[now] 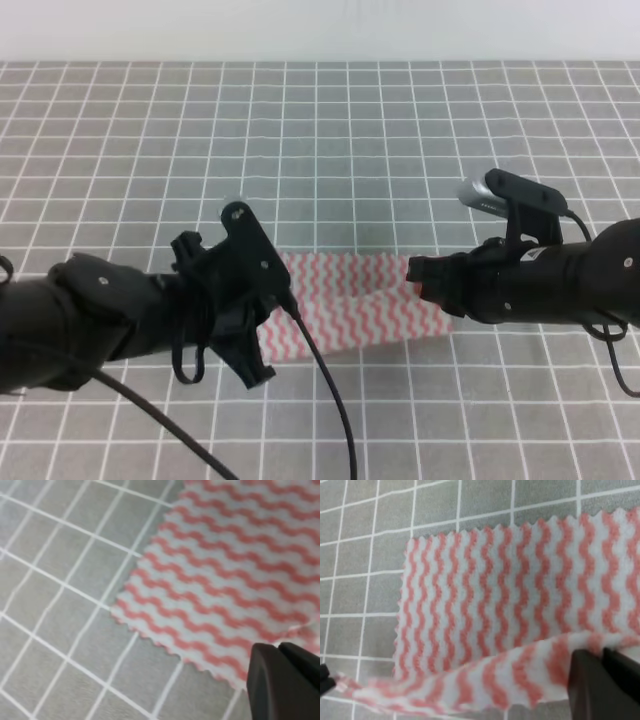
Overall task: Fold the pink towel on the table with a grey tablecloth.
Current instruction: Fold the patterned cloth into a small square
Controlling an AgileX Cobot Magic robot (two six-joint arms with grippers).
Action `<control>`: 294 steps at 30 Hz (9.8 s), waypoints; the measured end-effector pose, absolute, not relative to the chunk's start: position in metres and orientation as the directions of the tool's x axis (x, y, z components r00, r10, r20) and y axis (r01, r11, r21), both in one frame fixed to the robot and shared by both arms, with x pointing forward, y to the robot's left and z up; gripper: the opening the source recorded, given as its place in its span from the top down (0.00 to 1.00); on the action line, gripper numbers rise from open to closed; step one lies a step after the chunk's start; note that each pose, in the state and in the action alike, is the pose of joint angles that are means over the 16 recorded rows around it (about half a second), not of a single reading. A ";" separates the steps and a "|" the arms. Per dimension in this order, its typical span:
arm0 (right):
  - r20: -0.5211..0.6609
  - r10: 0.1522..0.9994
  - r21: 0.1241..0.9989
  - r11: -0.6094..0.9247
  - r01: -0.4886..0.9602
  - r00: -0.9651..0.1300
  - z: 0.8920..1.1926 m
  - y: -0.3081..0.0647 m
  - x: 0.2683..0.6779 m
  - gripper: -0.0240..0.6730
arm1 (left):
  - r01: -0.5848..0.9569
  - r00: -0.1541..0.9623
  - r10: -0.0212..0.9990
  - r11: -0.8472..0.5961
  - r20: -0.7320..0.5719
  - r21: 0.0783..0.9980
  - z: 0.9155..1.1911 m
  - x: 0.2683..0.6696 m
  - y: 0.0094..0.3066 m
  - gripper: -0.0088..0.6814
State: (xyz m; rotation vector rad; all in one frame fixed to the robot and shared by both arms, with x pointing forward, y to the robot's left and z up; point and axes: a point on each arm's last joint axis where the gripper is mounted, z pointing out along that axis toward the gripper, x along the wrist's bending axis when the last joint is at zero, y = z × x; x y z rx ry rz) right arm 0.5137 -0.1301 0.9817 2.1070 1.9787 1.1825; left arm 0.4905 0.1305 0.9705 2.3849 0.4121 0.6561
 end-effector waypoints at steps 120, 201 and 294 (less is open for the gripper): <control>0.465 0.878 0.486 -0.148 0.861 -0.112 0.971 -0.128 0.541 0.99 | 0.654 0.740 0.580 -0.503 -0.339 0.565 0.950 0.594 0.127 0.69; 0.464 0.857 0.551 -0.081 0.830 -0.225 1.005 -0.131 0.527 0.99 | -0.116 0.987 -0.020 -0.769 0.157 0.629 0.932 0.600 0.127 0.69; 0.460 0.881 0.539 -0.178 0.823 -0.111 0.969 -0.126 0.568 0.99 | 0.128 0.926 0.299 -0.823 0.230 0.554 0.947 0.628 0.120 0.99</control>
